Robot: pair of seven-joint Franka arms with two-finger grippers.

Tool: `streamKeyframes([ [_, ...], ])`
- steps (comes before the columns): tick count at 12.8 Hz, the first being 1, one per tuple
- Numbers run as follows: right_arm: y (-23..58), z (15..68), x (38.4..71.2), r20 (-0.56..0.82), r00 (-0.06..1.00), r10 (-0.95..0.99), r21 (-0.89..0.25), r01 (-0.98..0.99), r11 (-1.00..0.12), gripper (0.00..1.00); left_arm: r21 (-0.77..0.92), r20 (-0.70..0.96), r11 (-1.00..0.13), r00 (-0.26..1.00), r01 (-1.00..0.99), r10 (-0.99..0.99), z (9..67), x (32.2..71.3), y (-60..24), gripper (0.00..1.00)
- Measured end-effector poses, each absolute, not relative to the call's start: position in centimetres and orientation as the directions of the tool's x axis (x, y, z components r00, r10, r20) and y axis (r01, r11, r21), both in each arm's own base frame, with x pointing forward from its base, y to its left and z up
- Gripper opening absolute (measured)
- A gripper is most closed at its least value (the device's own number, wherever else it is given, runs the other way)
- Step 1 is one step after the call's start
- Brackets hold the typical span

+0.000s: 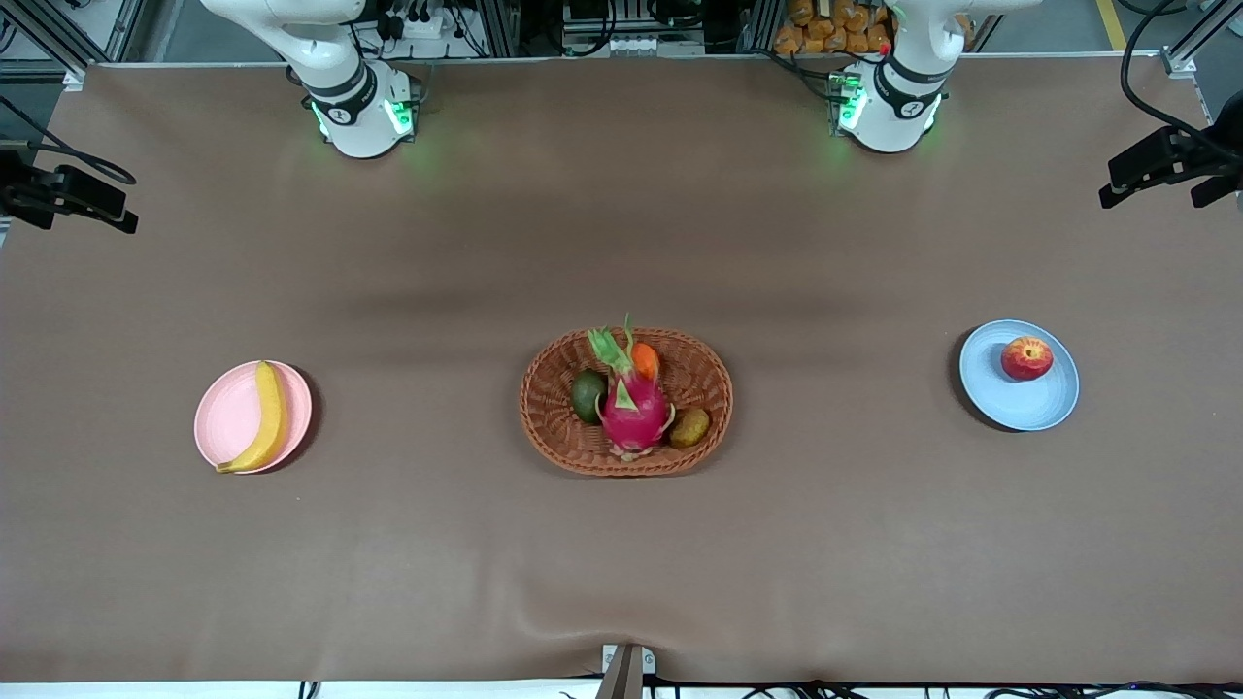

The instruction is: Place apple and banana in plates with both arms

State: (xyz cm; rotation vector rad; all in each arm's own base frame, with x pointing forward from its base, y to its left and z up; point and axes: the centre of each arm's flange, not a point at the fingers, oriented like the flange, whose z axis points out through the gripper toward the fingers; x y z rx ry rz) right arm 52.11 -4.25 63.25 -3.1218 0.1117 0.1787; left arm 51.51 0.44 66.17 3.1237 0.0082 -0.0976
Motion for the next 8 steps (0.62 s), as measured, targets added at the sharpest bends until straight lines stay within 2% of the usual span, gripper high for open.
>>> streamKeyframes([
  [8,-4.25,63.07,52.11,-0.118,0.99,-0.07,-0.009,-0.072,-0.997,1.0,0.016,-0.067,-1.0,0.998,0.004,0.003,65.96,51.64,0.34,1.0],
])
